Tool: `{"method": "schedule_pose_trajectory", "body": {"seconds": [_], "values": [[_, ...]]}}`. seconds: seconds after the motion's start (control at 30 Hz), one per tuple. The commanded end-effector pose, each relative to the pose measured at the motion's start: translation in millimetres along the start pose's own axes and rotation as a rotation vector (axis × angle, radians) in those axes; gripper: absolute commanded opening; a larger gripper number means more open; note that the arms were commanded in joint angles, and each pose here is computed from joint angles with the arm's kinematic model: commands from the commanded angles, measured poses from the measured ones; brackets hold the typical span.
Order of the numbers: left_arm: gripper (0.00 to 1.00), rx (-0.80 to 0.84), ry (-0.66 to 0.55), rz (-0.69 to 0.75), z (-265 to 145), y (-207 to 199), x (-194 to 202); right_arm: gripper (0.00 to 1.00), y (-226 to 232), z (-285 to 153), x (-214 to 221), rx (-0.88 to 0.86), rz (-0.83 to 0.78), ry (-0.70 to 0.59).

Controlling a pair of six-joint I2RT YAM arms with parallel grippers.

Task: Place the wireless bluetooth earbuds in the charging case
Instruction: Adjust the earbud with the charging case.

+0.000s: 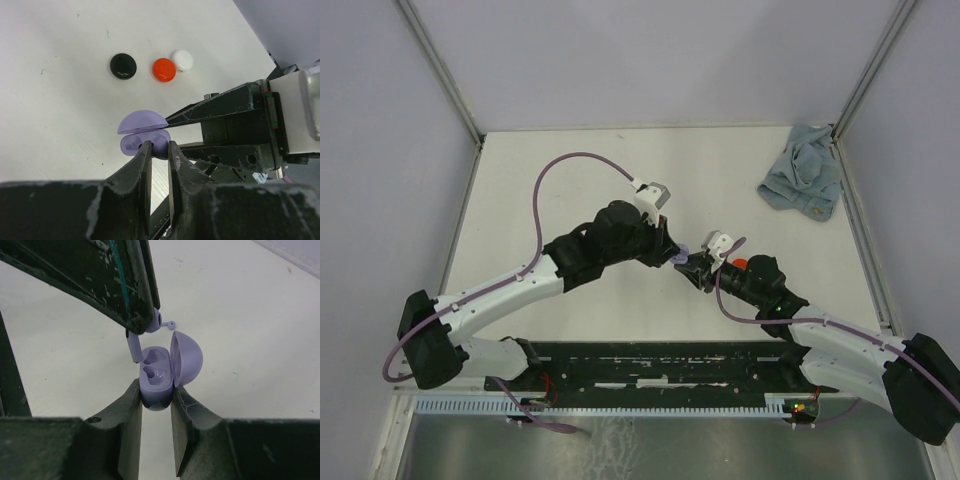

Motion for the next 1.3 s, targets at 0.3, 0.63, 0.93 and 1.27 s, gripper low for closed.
{"method": "schedule_pose_trajectory", "body": {"seconds": [0.3, 0.63, 0.93, 1.27], "values": [[0.1, 0.026, -0.022, 0.064, 12, -4, -5, 0.06, -8, 4, -33, 0.021, -0.029, -0.123], [0.1, 0.002, -0.017, 0.088, 15, 0, 0, 0.06, -9, 4, -34, 0.022, -0.027, -0.127], [0.1, -0.053, 0.011, 0.131, 15, 5, 5, 0.06, -9, 3, -34, 0.024, -0.027, -0.128], [0.1, -0.06, 0.008, 0.133, 18, 5, 7, 0.06, -8, 3, -35, 0.022, -0.025, -0.135]]}}
Point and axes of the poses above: each gripper's point midway between its finger pads, its own z axis out along the fingers, its own y axis along the line the jaws close on, x = y × z, the point moved 6 cm from there along -z, back along the fingers, and after that the axes turned 12 degrees about -z, right-handed, at the moved point
